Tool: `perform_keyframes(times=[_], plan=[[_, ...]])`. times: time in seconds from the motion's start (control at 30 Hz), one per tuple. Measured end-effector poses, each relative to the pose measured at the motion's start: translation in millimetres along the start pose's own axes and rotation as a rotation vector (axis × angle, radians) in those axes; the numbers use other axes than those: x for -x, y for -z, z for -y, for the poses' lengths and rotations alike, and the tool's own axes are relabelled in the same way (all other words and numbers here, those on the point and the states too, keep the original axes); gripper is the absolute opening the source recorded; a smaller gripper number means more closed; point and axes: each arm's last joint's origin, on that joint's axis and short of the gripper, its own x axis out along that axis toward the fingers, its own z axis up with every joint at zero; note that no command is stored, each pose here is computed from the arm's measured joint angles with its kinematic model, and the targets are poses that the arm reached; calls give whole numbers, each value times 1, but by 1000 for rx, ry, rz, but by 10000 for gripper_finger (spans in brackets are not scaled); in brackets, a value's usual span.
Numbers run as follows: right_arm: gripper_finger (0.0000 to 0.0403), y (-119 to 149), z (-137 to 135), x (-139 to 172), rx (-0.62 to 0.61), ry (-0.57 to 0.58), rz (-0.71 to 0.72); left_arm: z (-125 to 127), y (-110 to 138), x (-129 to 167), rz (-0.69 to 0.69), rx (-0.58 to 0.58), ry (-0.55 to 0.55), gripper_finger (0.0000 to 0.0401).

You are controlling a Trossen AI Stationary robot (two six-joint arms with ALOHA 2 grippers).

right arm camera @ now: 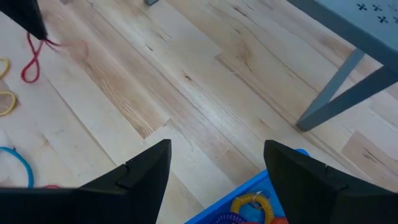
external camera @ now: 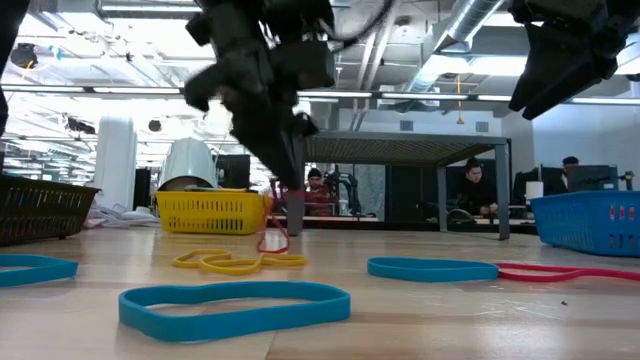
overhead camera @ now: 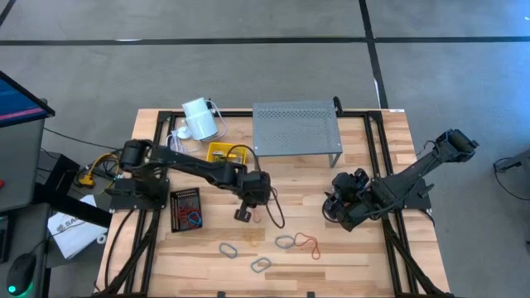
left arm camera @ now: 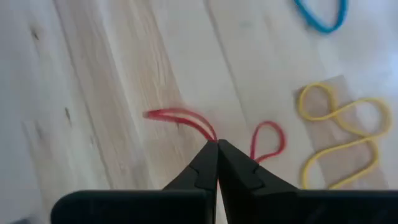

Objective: Pick & Place Office Desk Supplies
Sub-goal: Put the red rubber band into the black bin

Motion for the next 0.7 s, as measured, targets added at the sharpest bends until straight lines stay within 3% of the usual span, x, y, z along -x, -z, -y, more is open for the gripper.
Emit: perform_keyframes(times=[0.7], plan=[[254, 0, 0, 0, 3, 4, 0, 5, 11, 83, -8, 71, -136, 0]])
